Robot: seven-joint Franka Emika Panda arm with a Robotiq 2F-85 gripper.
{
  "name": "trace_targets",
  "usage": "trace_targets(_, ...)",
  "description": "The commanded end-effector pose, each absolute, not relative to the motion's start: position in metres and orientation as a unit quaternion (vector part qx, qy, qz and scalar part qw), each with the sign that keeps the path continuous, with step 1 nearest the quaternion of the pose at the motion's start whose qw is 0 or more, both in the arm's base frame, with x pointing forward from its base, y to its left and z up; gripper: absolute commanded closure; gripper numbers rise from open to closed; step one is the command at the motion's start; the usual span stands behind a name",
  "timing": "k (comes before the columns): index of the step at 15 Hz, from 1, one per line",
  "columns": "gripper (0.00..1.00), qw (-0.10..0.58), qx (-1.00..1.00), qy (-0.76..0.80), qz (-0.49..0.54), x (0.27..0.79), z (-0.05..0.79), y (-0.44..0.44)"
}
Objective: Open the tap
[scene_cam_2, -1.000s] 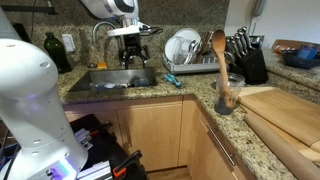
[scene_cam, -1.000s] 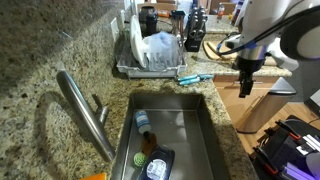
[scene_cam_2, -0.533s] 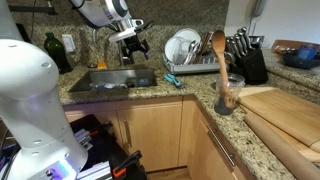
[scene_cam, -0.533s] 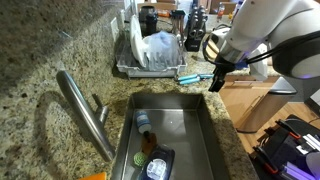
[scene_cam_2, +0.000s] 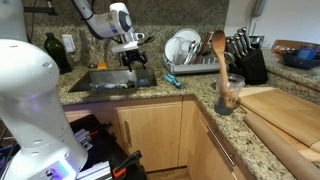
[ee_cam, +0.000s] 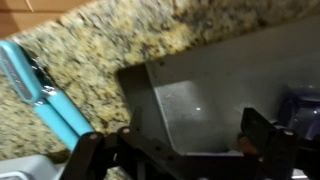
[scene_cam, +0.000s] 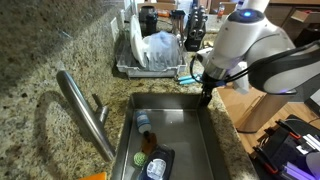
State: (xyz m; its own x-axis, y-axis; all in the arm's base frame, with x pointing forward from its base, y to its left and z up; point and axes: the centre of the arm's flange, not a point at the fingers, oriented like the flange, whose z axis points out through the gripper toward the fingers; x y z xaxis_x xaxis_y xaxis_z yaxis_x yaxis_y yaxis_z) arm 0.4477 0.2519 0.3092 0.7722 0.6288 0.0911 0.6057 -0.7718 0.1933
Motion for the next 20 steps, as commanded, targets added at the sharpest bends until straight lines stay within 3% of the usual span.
trace_targets(1, 0.00, -0.003, 0.919, 0.377, 0.112, 0.479, 0.270, 0.336)
trace_targets(6, 0.00, -0.132, 0.889, 0.394, 0.192, 0.503, 0.274, 0.420)
trace_targets(7, 0.00, -0.093, 0.902, 0.383, 0.180, 0.475, 0.277, 0.410)
trace_targets(10, 0.00, -0.118, 0.895, 0.384, 0.193, 0.491, 0.274, 0.422)
trace_targets(18, 0.00, -0.221, 0.831, 0.305, 0.410, 0.559, 0.264, 0.473)
trace_targets(19, 0.00, -0.200, 0.846, 0.323, 0.375, 0.534, 0.275, 0.457)
trace_targets(20, 0.00, -0.209, 0.840, 0.314, 0.390, 0.541, 0.272, 0.459)
